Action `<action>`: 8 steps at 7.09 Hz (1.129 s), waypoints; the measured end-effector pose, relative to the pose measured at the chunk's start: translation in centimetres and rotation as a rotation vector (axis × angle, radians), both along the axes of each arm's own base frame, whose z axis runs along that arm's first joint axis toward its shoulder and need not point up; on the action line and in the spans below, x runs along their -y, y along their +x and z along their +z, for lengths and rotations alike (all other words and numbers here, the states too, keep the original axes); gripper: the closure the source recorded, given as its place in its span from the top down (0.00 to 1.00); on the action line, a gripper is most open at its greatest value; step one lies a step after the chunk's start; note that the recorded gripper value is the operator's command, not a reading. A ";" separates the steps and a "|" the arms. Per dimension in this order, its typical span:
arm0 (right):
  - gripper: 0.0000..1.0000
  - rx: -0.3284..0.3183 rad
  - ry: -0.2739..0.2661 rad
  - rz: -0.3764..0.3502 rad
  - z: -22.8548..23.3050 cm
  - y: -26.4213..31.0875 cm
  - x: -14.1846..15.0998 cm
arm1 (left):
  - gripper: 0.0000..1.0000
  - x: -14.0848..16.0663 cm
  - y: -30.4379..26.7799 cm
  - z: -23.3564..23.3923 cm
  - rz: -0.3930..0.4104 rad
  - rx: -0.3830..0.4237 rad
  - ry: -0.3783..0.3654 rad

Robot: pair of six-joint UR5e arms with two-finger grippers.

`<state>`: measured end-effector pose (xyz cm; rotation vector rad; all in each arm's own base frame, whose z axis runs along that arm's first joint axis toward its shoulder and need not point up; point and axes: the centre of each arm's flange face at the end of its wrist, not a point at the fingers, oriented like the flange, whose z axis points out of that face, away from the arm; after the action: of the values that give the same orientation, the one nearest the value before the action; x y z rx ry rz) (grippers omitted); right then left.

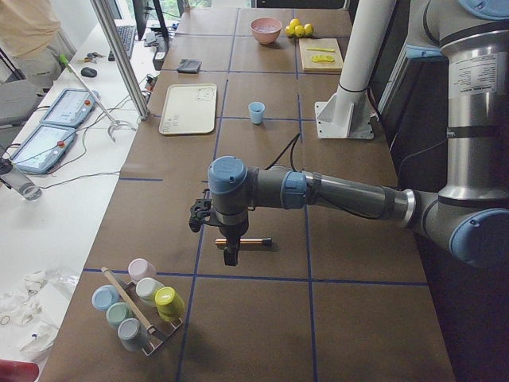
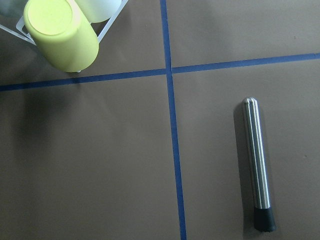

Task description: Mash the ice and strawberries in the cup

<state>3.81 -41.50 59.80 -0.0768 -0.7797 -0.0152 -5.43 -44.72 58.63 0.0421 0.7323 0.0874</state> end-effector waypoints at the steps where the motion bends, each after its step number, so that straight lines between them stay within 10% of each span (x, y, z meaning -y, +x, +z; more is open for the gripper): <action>1: 1.00 0.000 0.002 0.000 -0.1 0.0 0.0 | 1.00 0.0 0.1 0.0 0.003 0.000 0.000; 8: 1.00 -0.001 -0.005 -0.003 0.4 0.0 -0.3 | 1.00 -0.5 1.6 1.4 0.027 -0.065 -0.050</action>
<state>3.83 -41.20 60.17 -0.0830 -0.7792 -0.0162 -3.84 -44.19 60.04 -0.0130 0.7999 0.0933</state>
